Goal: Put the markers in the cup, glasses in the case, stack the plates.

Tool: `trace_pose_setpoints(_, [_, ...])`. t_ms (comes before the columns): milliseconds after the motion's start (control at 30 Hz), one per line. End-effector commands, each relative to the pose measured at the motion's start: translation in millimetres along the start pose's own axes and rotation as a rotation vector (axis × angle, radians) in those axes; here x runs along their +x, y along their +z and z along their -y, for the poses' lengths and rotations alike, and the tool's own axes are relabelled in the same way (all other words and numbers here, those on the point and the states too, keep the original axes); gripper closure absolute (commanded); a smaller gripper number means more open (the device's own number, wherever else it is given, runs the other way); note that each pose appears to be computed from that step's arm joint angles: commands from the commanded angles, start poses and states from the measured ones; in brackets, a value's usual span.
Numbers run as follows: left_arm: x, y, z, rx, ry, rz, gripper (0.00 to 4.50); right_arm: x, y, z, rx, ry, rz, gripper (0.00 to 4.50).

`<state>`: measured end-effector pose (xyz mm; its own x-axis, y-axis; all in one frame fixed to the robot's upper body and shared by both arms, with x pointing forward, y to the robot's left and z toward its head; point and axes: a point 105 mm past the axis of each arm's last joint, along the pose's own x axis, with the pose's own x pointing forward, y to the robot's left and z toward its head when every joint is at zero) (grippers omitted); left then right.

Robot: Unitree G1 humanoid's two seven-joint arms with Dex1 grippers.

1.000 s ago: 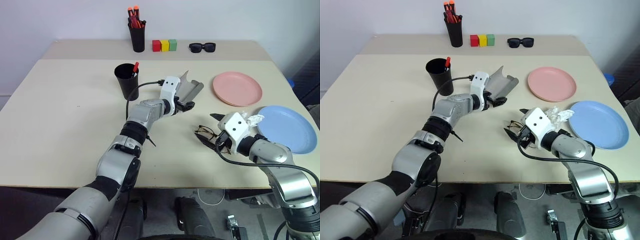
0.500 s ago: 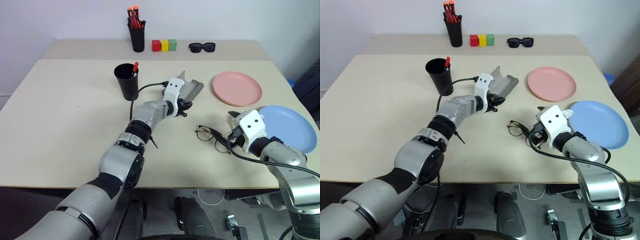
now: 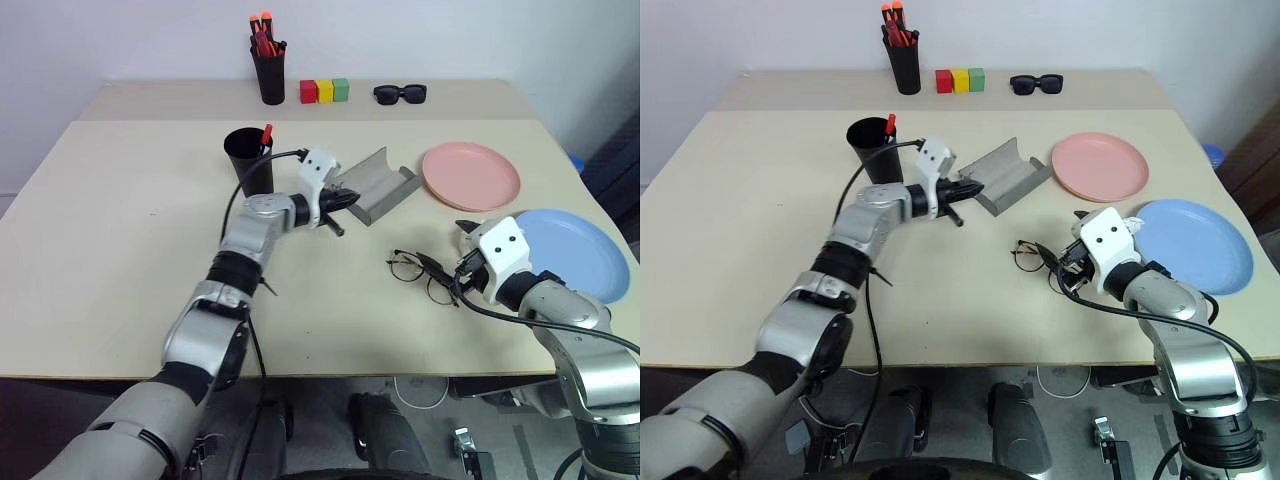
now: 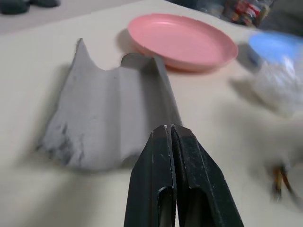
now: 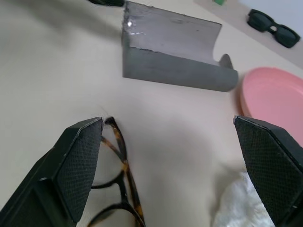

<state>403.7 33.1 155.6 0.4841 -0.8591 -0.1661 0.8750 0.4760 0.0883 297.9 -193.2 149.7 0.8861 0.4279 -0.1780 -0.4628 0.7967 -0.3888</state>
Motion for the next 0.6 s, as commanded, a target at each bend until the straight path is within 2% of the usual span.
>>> trace_pose_setpoints(33, [-16, 14, 17, 0.058, -0.129, 0.039, 4.42, -2, 10, 1, -0.017, 0.013, 0.039, 0.00])
trace_pose_setpoints(100, [-19, 15, 15, -0.017, -0.115, 0.050, 4.42, 0, 9, 0, -0.017, 0.016, 0.039, 0.00])
trace_pose_setpoints(200, [-14, 23, 19, -0.133, -0.122, 0.085, 3.60, 3, 9, 0, -0.016, 0.023, 0.043, 0.00])
trace_pose_setpoints(333, [6, 31, 24, -0.223, -0.084, 0.098, 1.53, 5, 11, -1, -0.017, 0.027, 0.051, 0.00])
trace_pose_setpoints(433, [28, 26, 19, -0.206, -0.014, 0.025, 0.11, 5, 11, 0, -0.019, 0.024, 0.053, 0.00])
trace_pose_setpoints(600, [58, 27, 23, -0.191, -0.014, -0.052, 0.11, 4, 11, -2, -0.014, 0.005, 0.060, 0.00])
